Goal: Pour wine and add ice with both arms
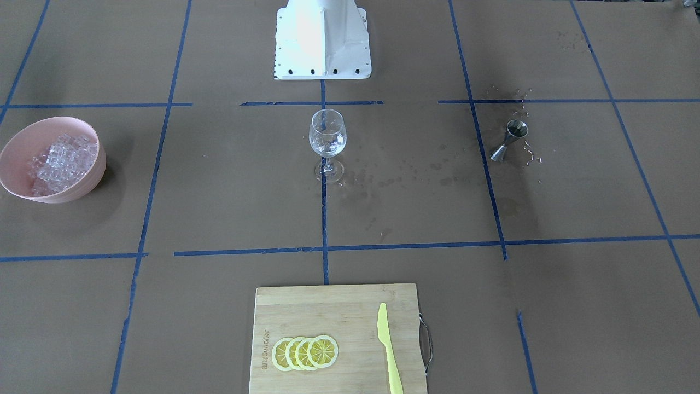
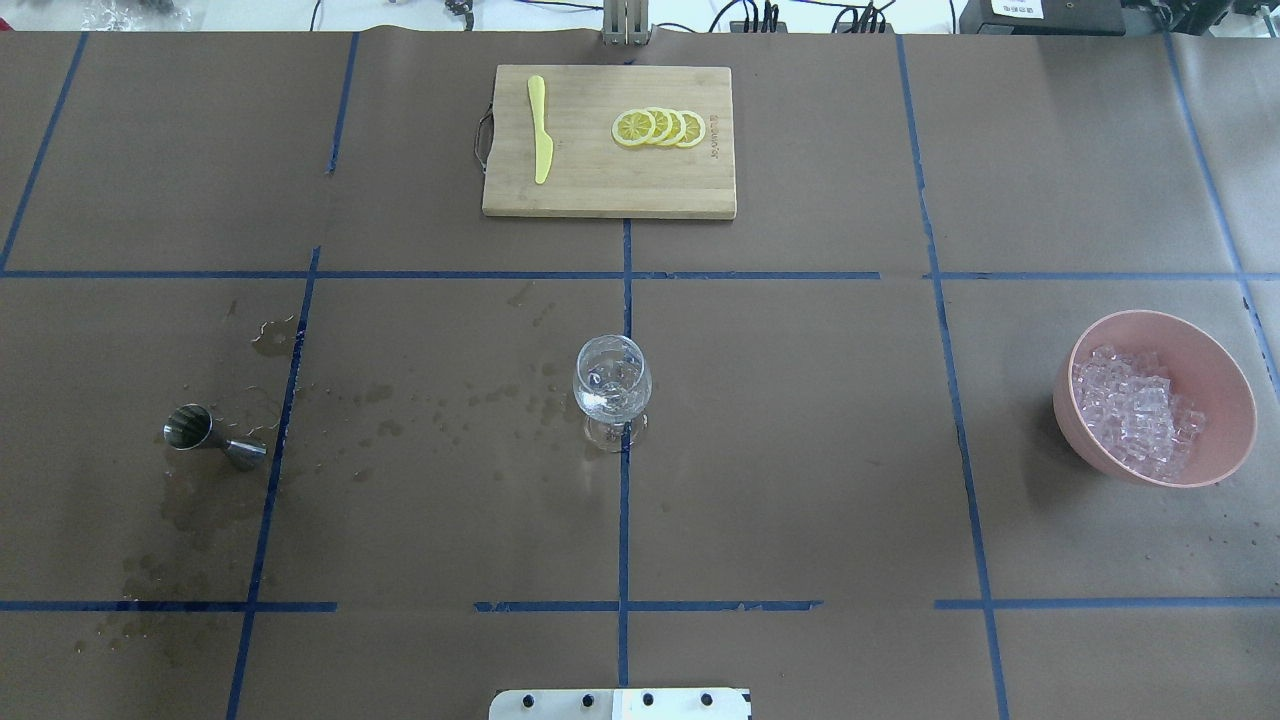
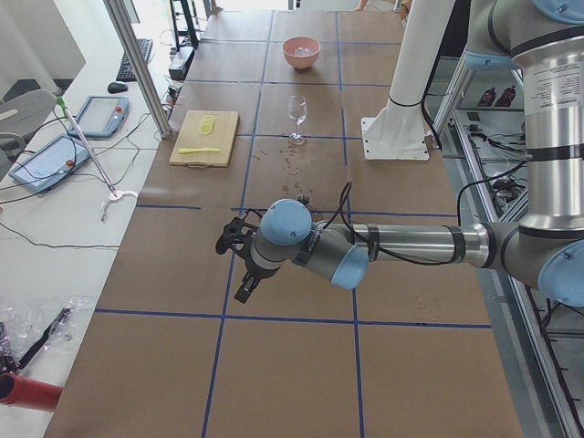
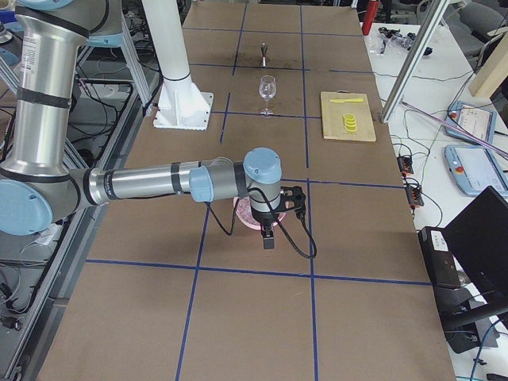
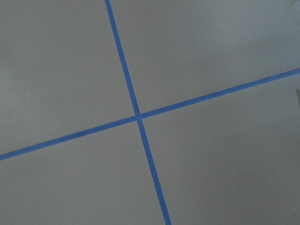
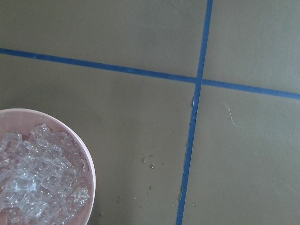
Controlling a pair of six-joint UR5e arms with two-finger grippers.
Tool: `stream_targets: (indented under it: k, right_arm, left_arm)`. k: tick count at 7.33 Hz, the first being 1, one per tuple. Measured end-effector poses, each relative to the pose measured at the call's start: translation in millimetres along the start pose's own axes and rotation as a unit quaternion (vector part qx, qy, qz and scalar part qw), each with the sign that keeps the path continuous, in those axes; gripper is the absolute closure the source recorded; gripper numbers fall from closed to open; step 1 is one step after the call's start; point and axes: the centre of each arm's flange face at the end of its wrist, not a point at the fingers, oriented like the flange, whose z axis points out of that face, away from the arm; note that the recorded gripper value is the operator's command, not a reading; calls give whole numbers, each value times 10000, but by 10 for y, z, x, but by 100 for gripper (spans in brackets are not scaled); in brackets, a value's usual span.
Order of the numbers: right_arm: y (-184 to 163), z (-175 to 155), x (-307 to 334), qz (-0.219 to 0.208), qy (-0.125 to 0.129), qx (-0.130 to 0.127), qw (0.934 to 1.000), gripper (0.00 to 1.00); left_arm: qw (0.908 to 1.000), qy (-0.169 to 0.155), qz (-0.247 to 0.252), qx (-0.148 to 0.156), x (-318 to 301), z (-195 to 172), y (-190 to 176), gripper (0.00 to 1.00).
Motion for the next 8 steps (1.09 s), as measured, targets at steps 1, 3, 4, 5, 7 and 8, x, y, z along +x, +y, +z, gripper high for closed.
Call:
stream_targets:
  k: [1,3,4,5,7,8]
  right_arm:
    - [-21,-20,-19,-99,-10,188,9998,0]
    - [-27,-29,-29,-133,-34,347,9993,0]
    - [-42,-42,-41,-146,-40,382,9992,0]
    - [-69,-65,-61,-177,-40,424,9989,0]
    - [-91,-88,-80,-213,-26,463,9987,0]
    - [-92,-90,-81,-219,-24,467,9987,0]
  left_arm:
    - [9984,-31,408,380,49,-49,-51,0]
    - [9922,-30,735,1007,178,-181,-298,0]
    - [9882,-17,848,1277,248,-251,-380,0]
    - [9836,-36,997,1500,302,-305,-429,0]
    - [9793,74,1083,1711,509,-277,-544,0]
    - [9798,200,957,1746,757,-189,-658,0]
